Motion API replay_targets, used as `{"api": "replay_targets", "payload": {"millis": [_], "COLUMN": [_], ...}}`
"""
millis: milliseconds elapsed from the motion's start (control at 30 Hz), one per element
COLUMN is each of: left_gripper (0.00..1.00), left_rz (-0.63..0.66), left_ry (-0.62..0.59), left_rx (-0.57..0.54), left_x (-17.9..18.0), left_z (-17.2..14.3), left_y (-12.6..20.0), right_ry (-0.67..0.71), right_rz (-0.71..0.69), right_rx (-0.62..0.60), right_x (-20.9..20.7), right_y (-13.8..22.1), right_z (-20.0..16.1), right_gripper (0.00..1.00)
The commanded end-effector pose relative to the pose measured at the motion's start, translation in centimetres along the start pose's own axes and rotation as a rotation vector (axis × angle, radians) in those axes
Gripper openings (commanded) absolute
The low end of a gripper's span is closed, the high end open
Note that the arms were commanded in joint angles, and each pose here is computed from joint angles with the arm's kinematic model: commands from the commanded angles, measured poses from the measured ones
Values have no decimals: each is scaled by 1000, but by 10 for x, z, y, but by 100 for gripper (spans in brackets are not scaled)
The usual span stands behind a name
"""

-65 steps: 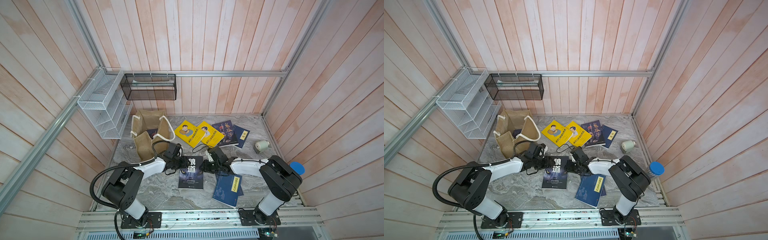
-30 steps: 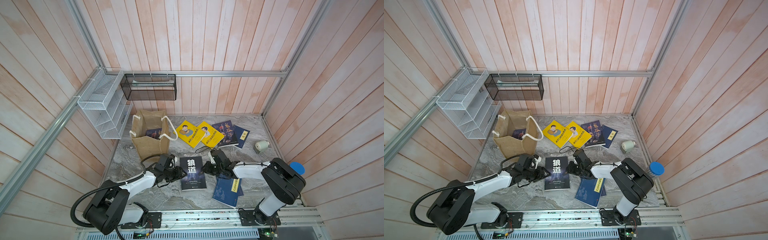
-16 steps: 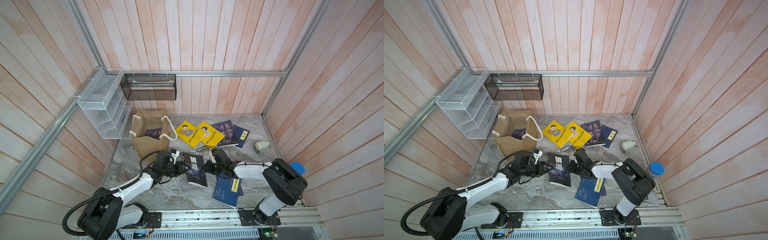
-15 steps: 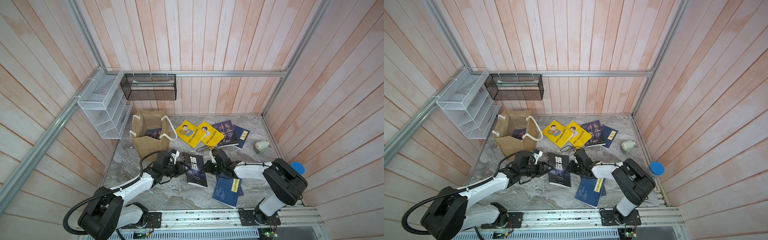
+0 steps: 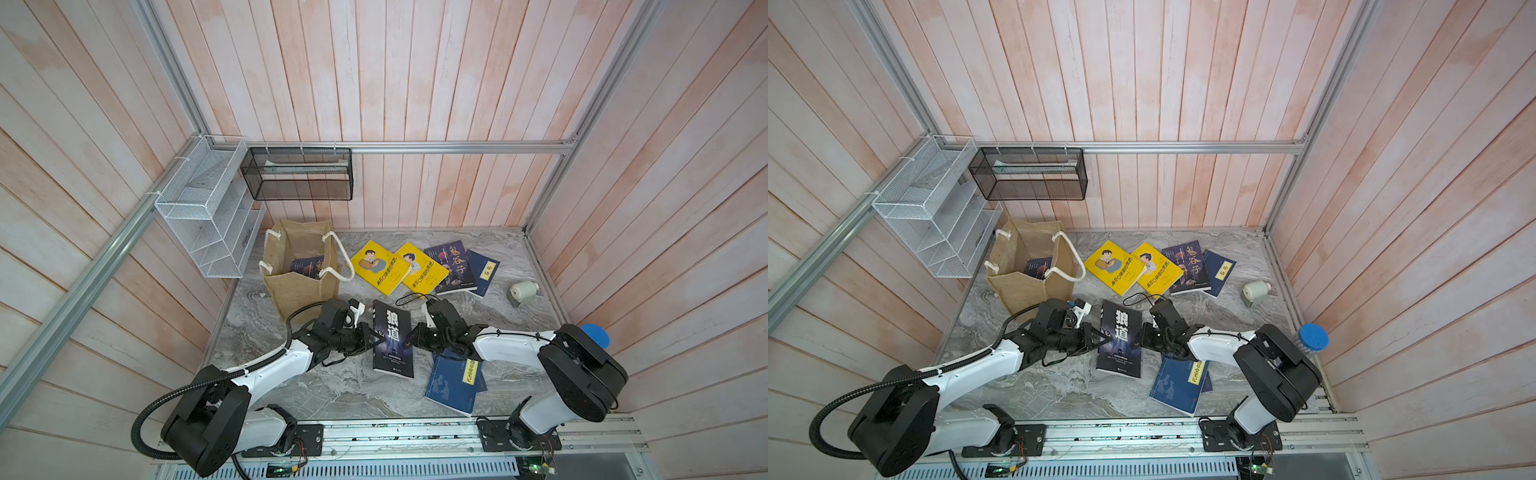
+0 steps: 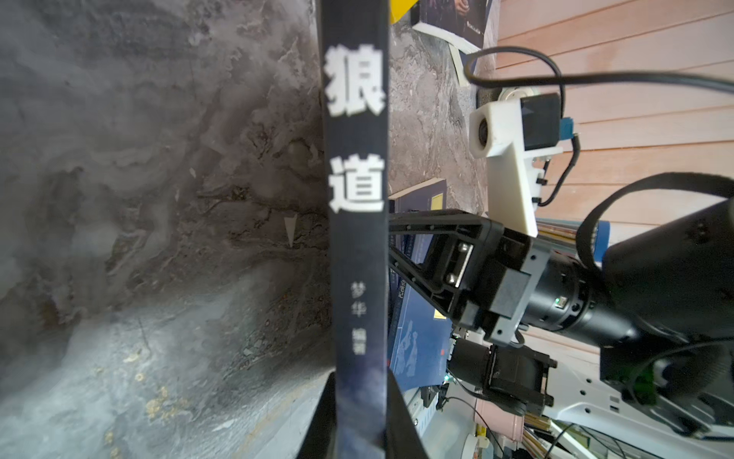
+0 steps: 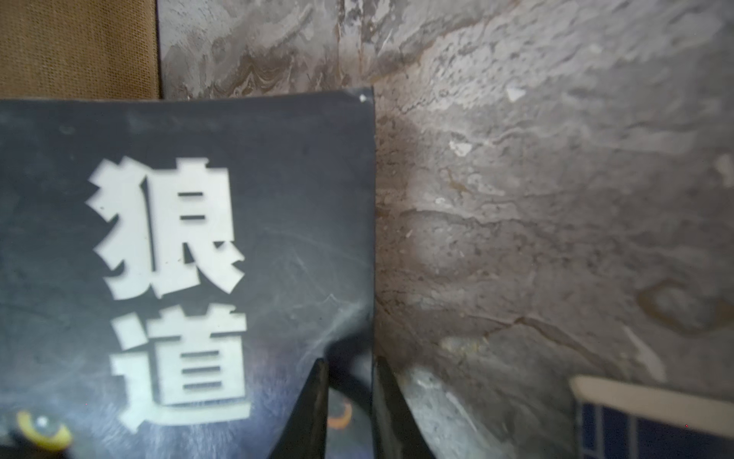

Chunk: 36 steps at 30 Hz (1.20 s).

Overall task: Put the books into the canvas bag
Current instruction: Pick up the book from the center of the board, then place the book in the canvas bag.

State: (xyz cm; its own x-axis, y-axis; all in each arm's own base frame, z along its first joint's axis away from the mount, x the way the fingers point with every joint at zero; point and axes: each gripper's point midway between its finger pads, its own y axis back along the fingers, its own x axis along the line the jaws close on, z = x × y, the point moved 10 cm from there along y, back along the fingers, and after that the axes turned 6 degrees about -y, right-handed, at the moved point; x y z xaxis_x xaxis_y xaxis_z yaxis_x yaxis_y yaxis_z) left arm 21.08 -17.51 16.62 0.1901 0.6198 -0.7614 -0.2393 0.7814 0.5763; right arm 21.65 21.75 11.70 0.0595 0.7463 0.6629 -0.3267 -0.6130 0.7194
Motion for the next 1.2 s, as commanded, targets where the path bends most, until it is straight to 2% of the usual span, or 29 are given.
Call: {"api": "replay_targets", "payload": {"millis": [0, 200, 333, 533, 667, 767, 900, 1167], "left_gripper": [0, 0, 0, 0, 0, 0, 0, 0], "left_rz": [-11, 111, 124, 245, 401, 567, 700, 751], "left_ry": [-176, -409, -525, -667, -728, -709, -682, -644], "left_rx": [-88, -197, -338, -589, -746, -836, -827, -716], "left_x": [-33, -72, -102, -137, -150, -148, -134, -98], "left_z": [24, 51, 76, 105, 120, 131, 154, 169], "left_y": [20, 61, 106, 181, 222, 245, 259, 235], "right_ry": [35, 68, 110, 138, 193, 237, 300, 310], "right_rz": [51, 146, 171, 221, 264, 288, 337, 379], "right_rx": [-33, -196, -253, -251, -238, -234, -239, -224], "right_x": [19, 54, 74, 108, 147, 179, 228, 270], "right_y": [17, 60, 74, 67, 53, 40, 26, -18], "right_z": [3, 20, 30, 50, 68, 82, 103, 128], "right_gripper": [29, 45, 48, 48, 48, 48, 49, 49]}}
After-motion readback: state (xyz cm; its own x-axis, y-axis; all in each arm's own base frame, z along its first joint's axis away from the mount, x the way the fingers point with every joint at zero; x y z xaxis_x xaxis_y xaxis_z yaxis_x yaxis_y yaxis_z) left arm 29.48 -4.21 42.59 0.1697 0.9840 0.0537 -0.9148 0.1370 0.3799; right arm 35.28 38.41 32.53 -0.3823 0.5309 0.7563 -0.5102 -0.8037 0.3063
